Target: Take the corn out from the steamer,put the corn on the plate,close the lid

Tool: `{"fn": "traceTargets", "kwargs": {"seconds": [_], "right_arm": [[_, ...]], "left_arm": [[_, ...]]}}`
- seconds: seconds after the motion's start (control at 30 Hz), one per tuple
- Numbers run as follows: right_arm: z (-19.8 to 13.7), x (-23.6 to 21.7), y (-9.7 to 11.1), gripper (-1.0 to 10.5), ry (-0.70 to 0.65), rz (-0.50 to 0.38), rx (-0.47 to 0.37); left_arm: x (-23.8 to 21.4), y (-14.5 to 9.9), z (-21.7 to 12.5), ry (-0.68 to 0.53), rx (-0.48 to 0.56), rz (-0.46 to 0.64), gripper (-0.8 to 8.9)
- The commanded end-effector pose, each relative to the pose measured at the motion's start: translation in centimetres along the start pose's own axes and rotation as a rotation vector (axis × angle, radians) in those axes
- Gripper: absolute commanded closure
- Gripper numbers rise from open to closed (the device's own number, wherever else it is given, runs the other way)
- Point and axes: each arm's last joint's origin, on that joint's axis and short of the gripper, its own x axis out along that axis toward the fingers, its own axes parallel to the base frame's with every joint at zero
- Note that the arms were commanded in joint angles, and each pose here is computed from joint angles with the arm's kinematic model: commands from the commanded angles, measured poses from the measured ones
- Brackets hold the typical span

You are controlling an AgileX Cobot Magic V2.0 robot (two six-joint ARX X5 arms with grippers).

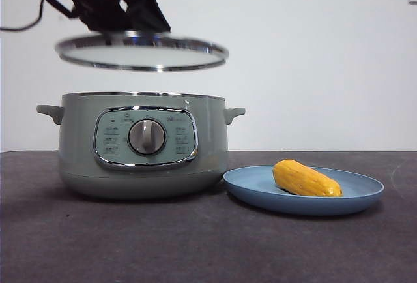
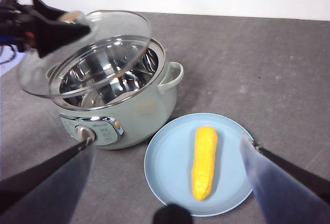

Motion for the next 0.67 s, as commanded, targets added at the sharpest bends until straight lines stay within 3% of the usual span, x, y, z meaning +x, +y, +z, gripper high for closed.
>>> {"fn": "traceTargets", "kwargs": {"seconds": [0.03,0.67], "right_arm": [[0.0,0.0,0.0,4.7,-0.005,0.003,0.006],[0.0,0.0,0.0,4.7,-0.001,0.003,0.005]], "left_arm": [[0.5,0.1,0.8,-0.074,0.016,0.01,8.21],[3.3,1.1,-1.4,-0.041,0.012,0.073,8.22]]}}
